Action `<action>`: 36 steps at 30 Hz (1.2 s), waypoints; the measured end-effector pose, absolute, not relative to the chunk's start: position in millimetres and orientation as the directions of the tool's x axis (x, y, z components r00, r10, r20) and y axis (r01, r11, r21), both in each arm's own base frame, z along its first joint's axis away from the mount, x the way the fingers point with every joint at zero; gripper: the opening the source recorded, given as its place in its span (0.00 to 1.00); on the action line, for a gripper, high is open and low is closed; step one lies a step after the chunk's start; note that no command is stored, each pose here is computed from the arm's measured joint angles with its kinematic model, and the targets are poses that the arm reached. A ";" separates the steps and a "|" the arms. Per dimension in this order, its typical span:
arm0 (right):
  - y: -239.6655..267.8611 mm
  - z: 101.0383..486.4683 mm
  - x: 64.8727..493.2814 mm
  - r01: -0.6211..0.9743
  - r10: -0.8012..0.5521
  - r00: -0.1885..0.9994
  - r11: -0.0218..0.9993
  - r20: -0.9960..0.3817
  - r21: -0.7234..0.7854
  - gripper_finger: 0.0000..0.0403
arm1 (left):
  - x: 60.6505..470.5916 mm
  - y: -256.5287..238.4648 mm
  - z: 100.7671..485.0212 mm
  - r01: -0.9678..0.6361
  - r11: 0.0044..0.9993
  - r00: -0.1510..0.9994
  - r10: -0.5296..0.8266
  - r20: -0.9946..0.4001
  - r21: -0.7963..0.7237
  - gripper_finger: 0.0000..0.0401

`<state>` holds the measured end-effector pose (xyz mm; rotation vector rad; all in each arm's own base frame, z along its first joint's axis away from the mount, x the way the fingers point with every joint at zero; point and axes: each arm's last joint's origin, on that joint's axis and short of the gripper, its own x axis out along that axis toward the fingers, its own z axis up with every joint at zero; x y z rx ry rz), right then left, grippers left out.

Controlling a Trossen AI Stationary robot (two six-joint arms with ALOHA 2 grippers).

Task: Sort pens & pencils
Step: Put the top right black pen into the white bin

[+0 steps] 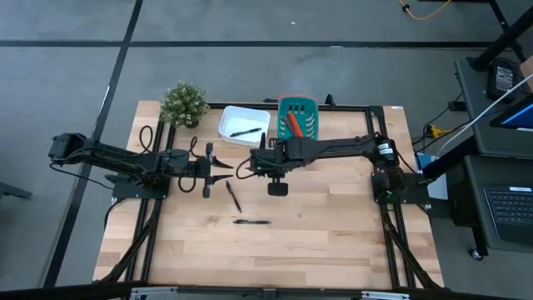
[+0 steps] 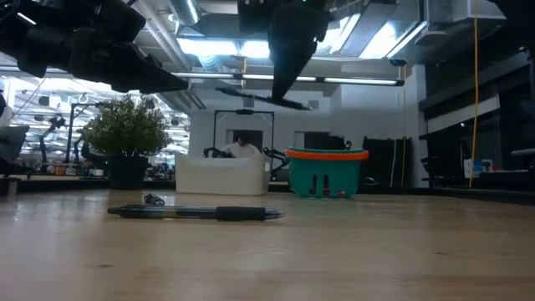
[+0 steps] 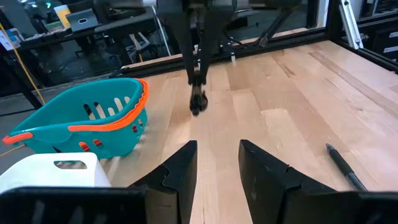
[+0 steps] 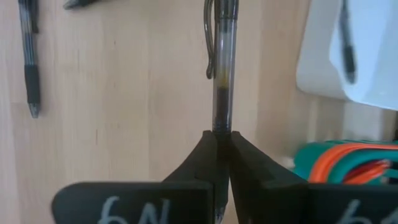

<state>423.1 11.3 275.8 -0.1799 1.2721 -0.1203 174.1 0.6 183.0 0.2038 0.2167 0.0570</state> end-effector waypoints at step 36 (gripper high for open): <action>26.2 259.7 399.2 0.188 -0.420 0.136 0.900 -0.897 -0.393 0.06 | 174.2 -4.3 183.5 -0.012 0.983 0.978 0.050 -0.202 0.183 0.28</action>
